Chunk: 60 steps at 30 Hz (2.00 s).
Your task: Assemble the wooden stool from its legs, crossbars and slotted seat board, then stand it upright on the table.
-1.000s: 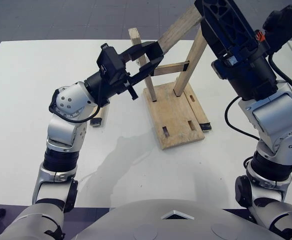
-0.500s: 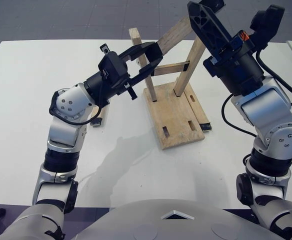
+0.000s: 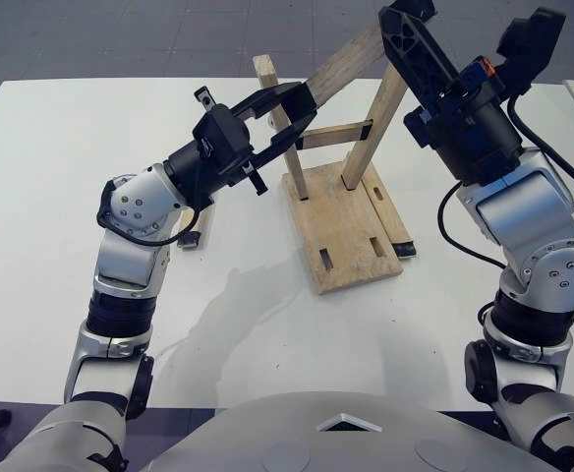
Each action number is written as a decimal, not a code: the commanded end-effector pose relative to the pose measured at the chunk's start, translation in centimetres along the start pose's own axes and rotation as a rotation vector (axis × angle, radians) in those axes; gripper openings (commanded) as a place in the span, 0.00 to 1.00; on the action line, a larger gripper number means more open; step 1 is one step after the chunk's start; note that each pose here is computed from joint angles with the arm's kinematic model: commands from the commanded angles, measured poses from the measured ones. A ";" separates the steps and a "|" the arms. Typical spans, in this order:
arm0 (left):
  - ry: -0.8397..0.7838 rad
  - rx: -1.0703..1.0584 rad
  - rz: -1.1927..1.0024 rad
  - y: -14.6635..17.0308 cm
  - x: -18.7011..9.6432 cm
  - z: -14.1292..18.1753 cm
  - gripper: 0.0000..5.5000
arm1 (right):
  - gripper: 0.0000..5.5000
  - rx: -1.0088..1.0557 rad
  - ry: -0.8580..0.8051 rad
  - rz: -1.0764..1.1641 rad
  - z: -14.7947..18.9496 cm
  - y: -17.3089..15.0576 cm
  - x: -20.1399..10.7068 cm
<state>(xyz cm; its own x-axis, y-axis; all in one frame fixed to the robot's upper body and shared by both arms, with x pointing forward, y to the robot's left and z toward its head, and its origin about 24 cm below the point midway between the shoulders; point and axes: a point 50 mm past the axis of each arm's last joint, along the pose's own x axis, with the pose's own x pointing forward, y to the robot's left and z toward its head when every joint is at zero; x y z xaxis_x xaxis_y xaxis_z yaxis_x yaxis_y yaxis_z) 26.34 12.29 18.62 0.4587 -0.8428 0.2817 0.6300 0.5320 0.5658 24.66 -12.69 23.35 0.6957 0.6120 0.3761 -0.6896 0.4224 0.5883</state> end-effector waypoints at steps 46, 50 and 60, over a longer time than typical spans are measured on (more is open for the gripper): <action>0.498 -0.475 0.275 -3.9 0.0 -10.6 0.98 | 0.08 -0.459 0.208 -0.562 -3.4 -12.2 -6.7; 0.524 -0.465 0.292 -4.2 1.0 -11.0 0.98 | 0.08 -0.461 0.225 -0.567 -4.0 -12.4 -6.4; 0.599 -0.380 0.343 -4.1 2.2 -11.7 0.98 | 0.08 -0.550 0.298 -0.655 -4.9 -13.3 -7.4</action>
<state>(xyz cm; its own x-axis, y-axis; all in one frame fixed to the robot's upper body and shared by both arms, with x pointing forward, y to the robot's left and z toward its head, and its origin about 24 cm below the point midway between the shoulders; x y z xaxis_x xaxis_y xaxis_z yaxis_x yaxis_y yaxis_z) 31.62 9.03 7.59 0.8406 -0.5282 -0.1203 0.5414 0.8261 0.1564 28.08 -19.10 10.73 0.9543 0.2888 -0.0776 -0.2714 0.9454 0.1806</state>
